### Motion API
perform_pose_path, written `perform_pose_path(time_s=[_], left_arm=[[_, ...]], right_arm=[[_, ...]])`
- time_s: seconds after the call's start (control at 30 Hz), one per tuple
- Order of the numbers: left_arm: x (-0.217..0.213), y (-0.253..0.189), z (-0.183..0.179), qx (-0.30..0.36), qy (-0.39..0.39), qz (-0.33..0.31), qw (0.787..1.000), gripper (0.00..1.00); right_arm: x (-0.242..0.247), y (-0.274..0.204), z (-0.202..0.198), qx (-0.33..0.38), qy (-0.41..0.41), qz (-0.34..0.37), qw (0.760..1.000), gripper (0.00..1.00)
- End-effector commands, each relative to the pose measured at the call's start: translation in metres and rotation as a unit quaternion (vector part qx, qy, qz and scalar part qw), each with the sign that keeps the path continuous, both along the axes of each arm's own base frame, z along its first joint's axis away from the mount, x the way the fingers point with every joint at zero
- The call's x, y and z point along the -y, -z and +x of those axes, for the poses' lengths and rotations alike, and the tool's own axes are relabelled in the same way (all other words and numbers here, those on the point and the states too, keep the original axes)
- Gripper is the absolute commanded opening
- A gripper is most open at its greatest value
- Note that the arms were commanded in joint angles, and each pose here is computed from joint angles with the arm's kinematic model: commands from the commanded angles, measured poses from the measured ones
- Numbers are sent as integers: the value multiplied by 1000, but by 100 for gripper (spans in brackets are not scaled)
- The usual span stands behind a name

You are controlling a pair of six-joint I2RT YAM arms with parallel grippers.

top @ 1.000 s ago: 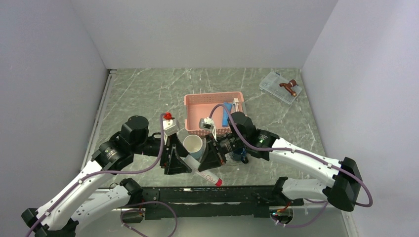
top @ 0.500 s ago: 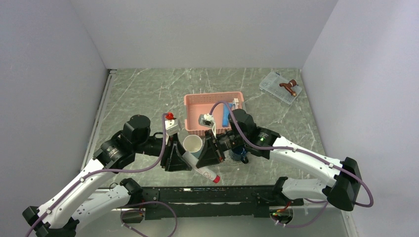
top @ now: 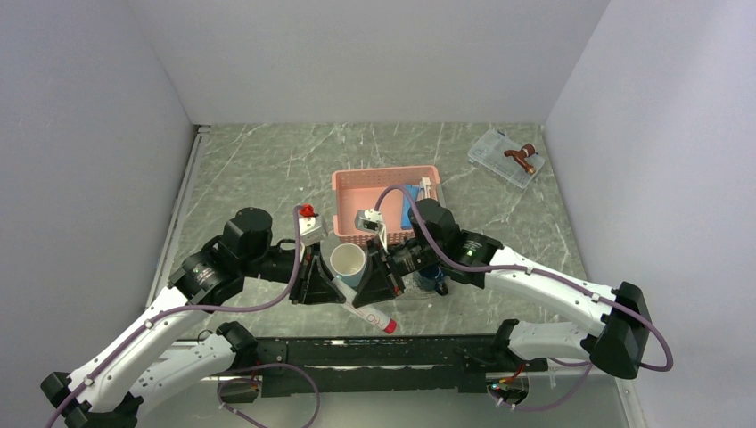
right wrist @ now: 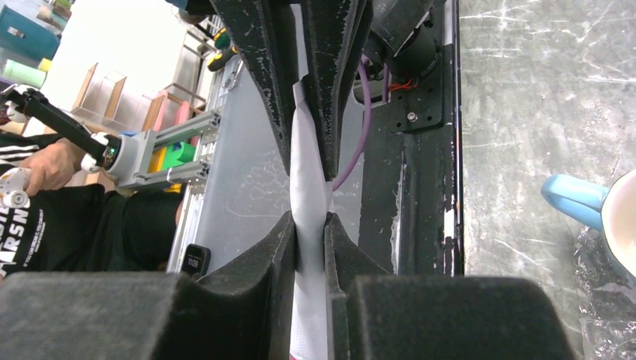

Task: Prepare toiletry sets of a toothbrush and toothpaste on the tray

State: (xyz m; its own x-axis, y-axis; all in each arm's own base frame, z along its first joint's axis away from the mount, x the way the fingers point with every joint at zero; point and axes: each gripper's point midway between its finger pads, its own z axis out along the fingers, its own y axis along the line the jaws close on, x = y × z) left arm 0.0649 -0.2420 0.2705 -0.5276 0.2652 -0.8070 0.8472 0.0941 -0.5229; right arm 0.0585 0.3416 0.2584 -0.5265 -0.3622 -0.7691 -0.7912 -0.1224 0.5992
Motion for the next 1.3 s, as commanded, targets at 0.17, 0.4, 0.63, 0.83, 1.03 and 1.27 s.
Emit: perform_pose_path(time_s=[0.17, 0.4, 0.63, 0.83, 1.03, 1.27], left_arm=[[3, -20, -3, 25, 15, -33, 999, 0], [2, -25, 2, 34, -1, -23, 999, 0], [4, -28, 15, 28, -25, 4, 999, 0], [3, -33, 36, 33, -76, 39, 996, 0], [9, -41, 52, 48, -119, 84, 988, 0], [24, -33, 74, 75, -178, 174, 966, 0]], right_arm=[[-5, -18, 9, 43, 14, 19, 999, 35], [19, -31, 29, 100, 114, -12, 988, 62], [65, -34, 80, 141, 314, -78, 936, 65], [107, -26, 108, 145, 443, -123, 876, 65], [144, 4, 128, 141, 530, -199, 812, 65], [168, 29, 133, 142, 572, -240, 772, 64]])
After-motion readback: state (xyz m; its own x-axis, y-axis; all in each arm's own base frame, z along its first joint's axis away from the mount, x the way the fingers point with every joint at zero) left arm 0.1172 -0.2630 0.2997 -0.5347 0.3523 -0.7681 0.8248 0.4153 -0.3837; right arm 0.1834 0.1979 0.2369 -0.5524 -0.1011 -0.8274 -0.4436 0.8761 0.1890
